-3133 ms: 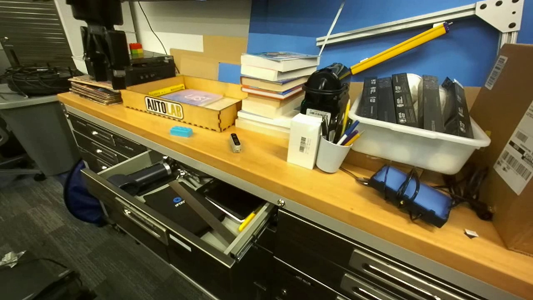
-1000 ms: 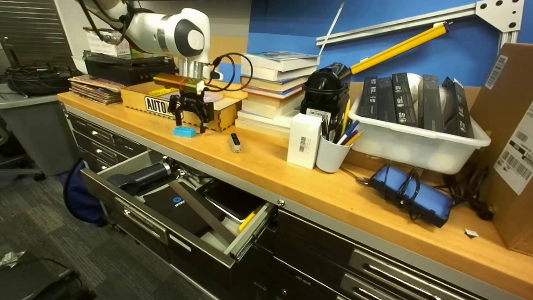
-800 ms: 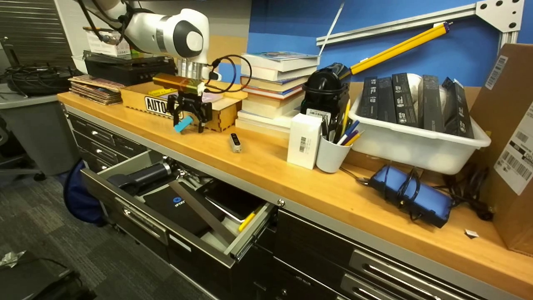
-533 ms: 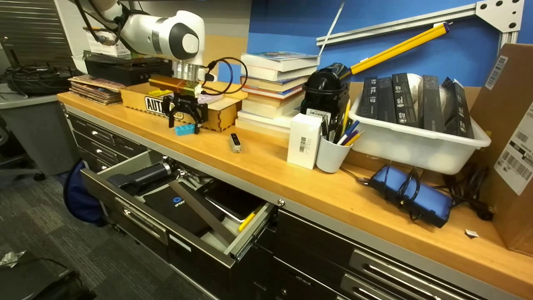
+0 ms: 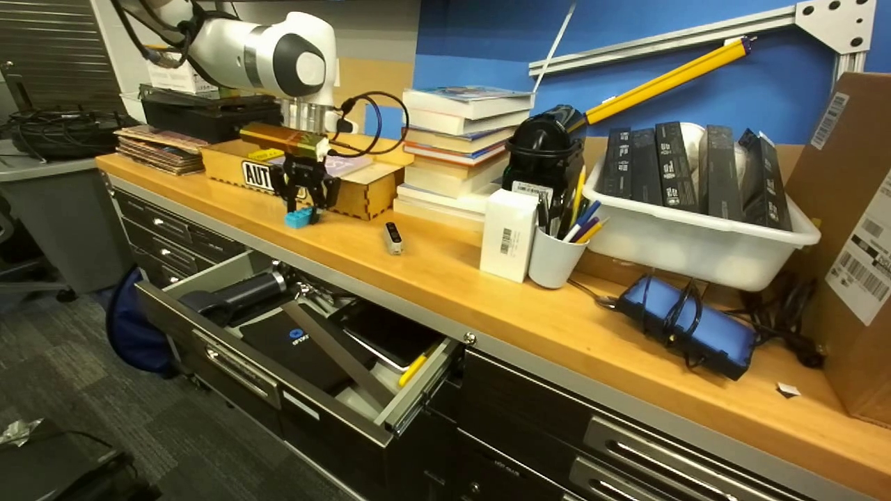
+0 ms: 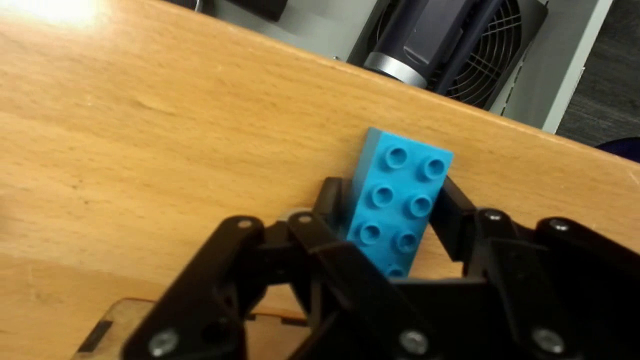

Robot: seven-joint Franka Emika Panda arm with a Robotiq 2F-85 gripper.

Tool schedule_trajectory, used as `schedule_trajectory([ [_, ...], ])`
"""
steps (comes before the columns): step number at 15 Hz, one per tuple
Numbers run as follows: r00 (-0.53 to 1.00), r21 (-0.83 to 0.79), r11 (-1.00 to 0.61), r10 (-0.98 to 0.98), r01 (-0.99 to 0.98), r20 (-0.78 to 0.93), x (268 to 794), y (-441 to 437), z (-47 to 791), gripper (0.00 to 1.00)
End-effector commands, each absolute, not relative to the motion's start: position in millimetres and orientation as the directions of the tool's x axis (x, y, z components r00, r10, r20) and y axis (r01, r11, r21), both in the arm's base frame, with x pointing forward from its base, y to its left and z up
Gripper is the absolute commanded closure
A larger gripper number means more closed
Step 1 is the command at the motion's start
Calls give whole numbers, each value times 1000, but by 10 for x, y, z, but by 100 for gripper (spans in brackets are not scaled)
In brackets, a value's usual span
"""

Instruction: Put the blue Lego in the open drawer and then close the drawer

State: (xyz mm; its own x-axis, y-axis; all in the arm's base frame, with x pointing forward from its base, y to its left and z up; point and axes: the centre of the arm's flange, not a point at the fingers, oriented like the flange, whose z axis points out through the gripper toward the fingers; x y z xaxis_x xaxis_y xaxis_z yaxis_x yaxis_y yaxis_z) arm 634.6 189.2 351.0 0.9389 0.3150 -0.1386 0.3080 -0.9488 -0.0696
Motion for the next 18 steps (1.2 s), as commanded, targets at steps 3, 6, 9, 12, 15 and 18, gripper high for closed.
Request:
schedule_trajectory([
  [3,968,-69,-976,213,205,-132,5895,1849,3633,85],
  [6,975,-29,-989,145,142,-171,5381,1818,3539,85],
  [9,983,6,-1000,-11,-10,-185,5015,1744,3424,84],
  [12,955,45,-983,-181,-175,-234,4774,1591,3130,85],
  [15,907,56,-943,-330,-327,-263,4593,1370,2889,85],
  [18,850,33,-885,-455,-464,-266,4508,1176,2787,38],
])
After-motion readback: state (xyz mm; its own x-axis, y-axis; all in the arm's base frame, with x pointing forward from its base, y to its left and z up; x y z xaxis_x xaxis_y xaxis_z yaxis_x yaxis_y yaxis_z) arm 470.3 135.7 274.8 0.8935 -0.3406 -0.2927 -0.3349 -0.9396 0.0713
